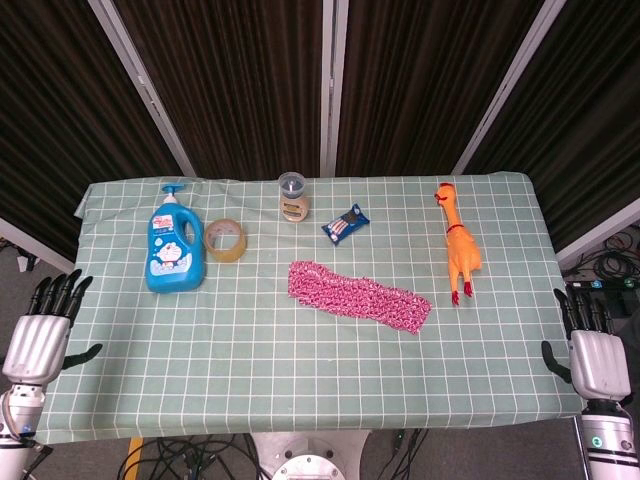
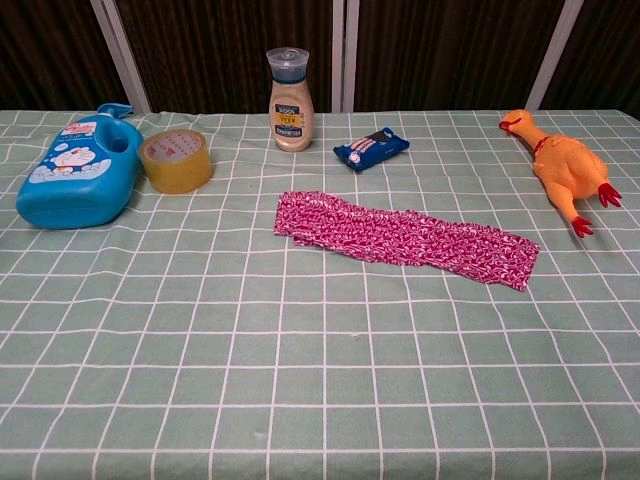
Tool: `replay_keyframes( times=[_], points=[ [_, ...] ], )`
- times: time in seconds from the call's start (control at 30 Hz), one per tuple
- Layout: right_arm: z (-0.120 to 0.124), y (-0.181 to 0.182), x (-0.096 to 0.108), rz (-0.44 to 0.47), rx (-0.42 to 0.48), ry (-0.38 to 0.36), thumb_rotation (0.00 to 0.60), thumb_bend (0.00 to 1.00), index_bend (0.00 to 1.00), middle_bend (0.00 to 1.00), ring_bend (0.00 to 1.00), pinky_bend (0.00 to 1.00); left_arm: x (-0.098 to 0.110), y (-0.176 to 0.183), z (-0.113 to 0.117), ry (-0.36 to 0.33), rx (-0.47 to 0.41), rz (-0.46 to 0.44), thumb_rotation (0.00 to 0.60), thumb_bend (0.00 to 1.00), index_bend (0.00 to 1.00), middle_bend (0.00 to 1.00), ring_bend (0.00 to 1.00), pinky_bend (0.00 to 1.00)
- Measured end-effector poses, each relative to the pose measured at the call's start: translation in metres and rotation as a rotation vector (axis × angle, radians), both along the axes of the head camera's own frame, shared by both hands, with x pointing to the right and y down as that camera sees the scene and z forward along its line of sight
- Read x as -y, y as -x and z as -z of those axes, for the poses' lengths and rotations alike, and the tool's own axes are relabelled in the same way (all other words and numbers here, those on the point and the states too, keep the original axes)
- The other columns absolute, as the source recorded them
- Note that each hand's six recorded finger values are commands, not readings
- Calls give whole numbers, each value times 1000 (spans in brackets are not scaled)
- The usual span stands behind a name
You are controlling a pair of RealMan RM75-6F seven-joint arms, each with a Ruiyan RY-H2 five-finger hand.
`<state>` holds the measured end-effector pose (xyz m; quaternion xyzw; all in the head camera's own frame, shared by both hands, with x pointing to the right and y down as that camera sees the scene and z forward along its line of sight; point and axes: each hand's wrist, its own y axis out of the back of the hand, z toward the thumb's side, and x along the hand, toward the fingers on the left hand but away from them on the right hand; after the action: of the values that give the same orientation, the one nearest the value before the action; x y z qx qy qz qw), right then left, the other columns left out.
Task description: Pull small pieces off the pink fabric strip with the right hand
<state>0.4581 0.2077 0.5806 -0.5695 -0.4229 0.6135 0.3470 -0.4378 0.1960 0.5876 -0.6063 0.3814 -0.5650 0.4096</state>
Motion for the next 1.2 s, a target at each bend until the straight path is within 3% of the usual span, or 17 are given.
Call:
replay_keyframes(
  times=[0.07, 0.1, 0.13, 0.17, 0.23, 0.37, 0.53, 0.9, 1.07, 1.2],
  points=[
    [0, 0, 0, 9, -1, 3, 600, 663, 0, 0, 0, 2, -2, 0, -2, 5, -1, 0, 600, 91, 18, 0, 0, 46],
    [0, 0, 0, 16, -8, 3, 600, 812, 0, 23, 31, 75, -3, 0, -4, 8, -2, 1, 600, 91, 18, 0, 0, 45],
    [0, -2, 0, 20, -17, 1, 600, 880, 0, 101, 128, 214, -4, -1, -5, 12, -5, 2, 600, 91, 18, 0, 0, 45],
    [0, -2, 0, 24, -28, -1, 600, 902, 0, 258, 296, 391, -5, -1, -8, 20, -8, 3, 600, 91, 18, 0, 0, 45],
    [-1, -4, 1, 30, -46, -2, 600, 920, 0, 556, 597, 620, -7, 0, -11, 30, -6, 2, 600, 91, 18, 0, 0, 45],
    [-10, 2, -2, 38, -19, 51, 600, 997, 0, 754, 757, 730, -10, 5, -14, 36, -9, 13, 600, 91, 18, 0, 0, 46],
    [-24, 13, -5, 86, -37, 111, 600, 1000, 0, 854, 825, 773, -14, 10, -18, 46, -11, 24, 600, 91, 18, 0, 0, 46],
    [-72, 59, -9, 214, -44, 298, 600, 1000, 15, 876, 839, 775, -17, 18, -22, 59, -16, 49, 600, 92, 18, 0, 0, 46],
    [-94, 77, -2, 270, -112, 392, 600, 1000, 73, 878, 839, 776, -15, 17, -23, 66, -12, 49, 600, 90, 18, 0, 0, 46],
    [-112, 100, 12, 293, -112, 450, 600, 1000, 125, 878, 839, 776, -13, 18, -26, 85, -5, 57, 600, 91, 19, 0, 0, 46]
  ],
)
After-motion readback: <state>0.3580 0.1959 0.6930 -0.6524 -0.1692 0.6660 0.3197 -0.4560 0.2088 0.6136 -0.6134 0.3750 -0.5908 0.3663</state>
